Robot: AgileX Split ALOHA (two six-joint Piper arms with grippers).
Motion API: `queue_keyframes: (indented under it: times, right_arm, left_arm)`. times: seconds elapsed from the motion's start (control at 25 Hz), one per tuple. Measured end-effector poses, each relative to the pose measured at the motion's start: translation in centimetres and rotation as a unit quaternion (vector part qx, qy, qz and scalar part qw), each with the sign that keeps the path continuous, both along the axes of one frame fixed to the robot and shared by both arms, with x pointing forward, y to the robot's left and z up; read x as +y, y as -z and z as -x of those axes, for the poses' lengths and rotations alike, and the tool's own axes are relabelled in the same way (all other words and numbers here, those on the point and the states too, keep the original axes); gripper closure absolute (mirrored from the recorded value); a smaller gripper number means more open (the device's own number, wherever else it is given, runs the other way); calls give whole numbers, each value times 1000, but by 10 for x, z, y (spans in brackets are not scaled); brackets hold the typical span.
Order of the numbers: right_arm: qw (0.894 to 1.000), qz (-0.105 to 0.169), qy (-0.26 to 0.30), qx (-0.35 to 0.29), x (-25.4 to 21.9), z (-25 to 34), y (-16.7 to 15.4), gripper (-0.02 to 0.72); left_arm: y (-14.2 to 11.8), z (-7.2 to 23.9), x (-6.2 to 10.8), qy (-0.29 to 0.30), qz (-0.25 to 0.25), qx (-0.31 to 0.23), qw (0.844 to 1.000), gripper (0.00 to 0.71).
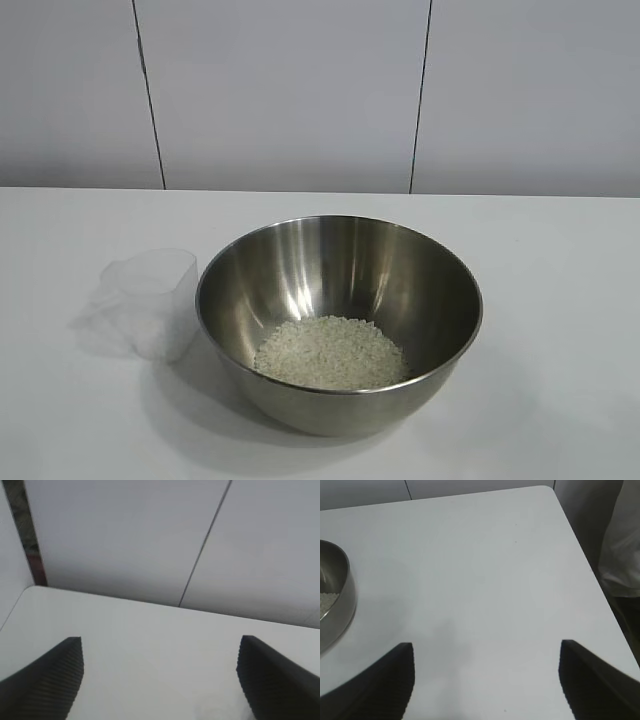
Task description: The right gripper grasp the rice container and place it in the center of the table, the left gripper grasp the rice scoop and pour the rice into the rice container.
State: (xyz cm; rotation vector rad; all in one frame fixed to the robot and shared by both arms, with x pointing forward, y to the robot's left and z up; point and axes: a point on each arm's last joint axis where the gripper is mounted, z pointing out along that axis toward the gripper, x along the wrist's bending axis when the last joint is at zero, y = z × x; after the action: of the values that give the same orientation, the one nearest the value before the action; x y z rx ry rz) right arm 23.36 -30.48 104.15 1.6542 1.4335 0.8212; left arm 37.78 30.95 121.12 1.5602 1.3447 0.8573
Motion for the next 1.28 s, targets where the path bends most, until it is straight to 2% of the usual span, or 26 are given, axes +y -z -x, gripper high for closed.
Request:
queue_keyframes:
  times: [0.16, 0.32, 0.44, 0.56, 0.88, 1.0, 1.12, 1.28]
  right_arm:
    - [1000, 0, -3, 0, 0, 0, 0, 159]
    - [999, 0, -34, 0, 0, 0, 0, 159]
    - [999, 0, -52, 0, -1, 0, 0, 159]
    - [999, 0, -54, 0, -1, -1, 0, 159]
    - [999, 0, -54, 0, -1, -1, 0, 159]
    - [999, 0, -54, 0, -1, -1, 0, 159]
    - [999, 0, -54, 0, -1, -1, 0, 159]
    - [999, 0, -54, 0, -1, -1, 0, 159]
  left_arm:
    - [46, 25, -6, -18, -14, 39, 999, 104]
    - [91, 40, -15, -19, 16, 92, 995, 104]
    - [114, 59, -22, -17, 25, 133, 991, 104]
    - [126, 86, -23, -41, 5, 146, 988, 104]
    - [140, 151, -21, -114, -61, 71, 989, 104]
    - [144, 158, -22, -123, -50, 57, 990, 104]
    - [154, 153, -22, -131, -22, 77, 988, 104]
    - [164, 150, -21, -134, -12, 102, 986, 104]
